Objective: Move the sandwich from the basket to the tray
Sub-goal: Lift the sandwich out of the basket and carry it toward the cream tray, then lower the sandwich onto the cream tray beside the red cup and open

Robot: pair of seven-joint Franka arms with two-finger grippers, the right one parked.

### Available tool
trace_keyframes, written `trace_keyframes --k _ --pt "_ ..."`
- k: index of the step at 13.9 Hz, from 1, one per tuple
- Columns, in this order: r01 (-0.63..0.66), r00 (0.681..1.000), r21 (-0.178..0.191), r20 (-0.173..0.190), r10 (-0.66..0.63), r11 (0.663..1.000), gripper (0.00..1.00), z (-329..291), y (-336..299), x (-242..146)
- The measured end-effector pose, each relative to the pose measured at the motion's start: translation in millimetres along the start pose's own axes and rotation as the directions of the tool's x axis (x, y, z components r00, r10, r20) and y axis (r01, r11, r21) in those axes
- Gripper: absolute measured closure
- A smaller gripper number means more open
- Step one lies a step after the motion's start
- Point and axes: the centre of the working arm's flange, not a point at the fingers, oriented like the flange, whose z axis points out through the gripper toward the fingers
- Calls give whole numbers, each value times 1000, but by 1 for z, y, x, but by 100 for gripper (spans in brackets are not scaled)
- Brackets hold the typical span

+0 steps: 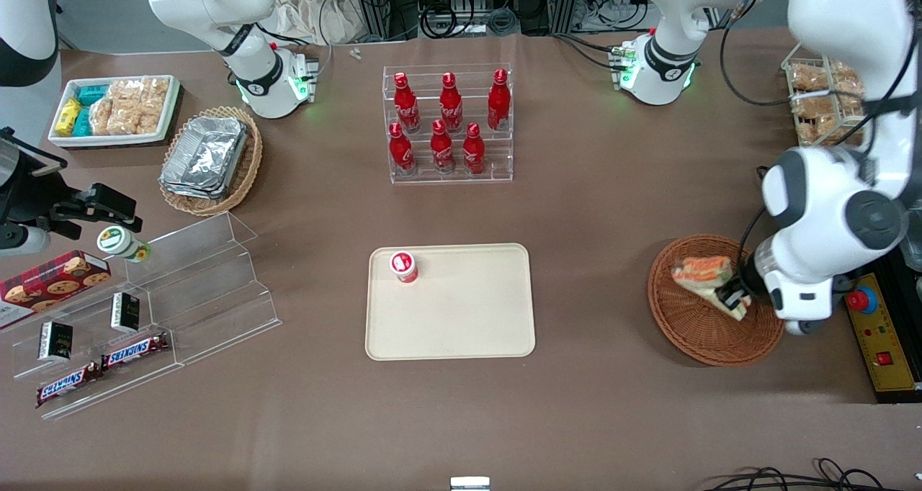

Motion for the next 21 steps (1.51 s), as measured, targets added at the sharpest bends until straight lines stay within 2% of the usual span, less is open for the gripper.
trace_keyframes --k 2,4,8,10,12,13,16,18,20,21 --pt "-50 998 18 33 49 999 85 -74 8 -18" --pt "-126 991 21 49 125 992 85 -126 16 -38" --pt "-358 932 -13 53 358 934 85 -148 55 -90" --pt "-457 887 -10 69 457 889 85 -138 83 -128" --pt "-557 830 40 51 555 829 85 -117 117 -172" --pt "-599 800 46 35 598 799 85 -107 135 -195" --pt "-678 735 33 11 678 735 85 -74 174 -240" --pt "-715 699 11 0 715 699 85 -32 201 -261" --pt "-744 668 -9 -21 744 668 85 21 227 -275" --pt "-751 660 -19 -21 751 660 85 47 235 -279"
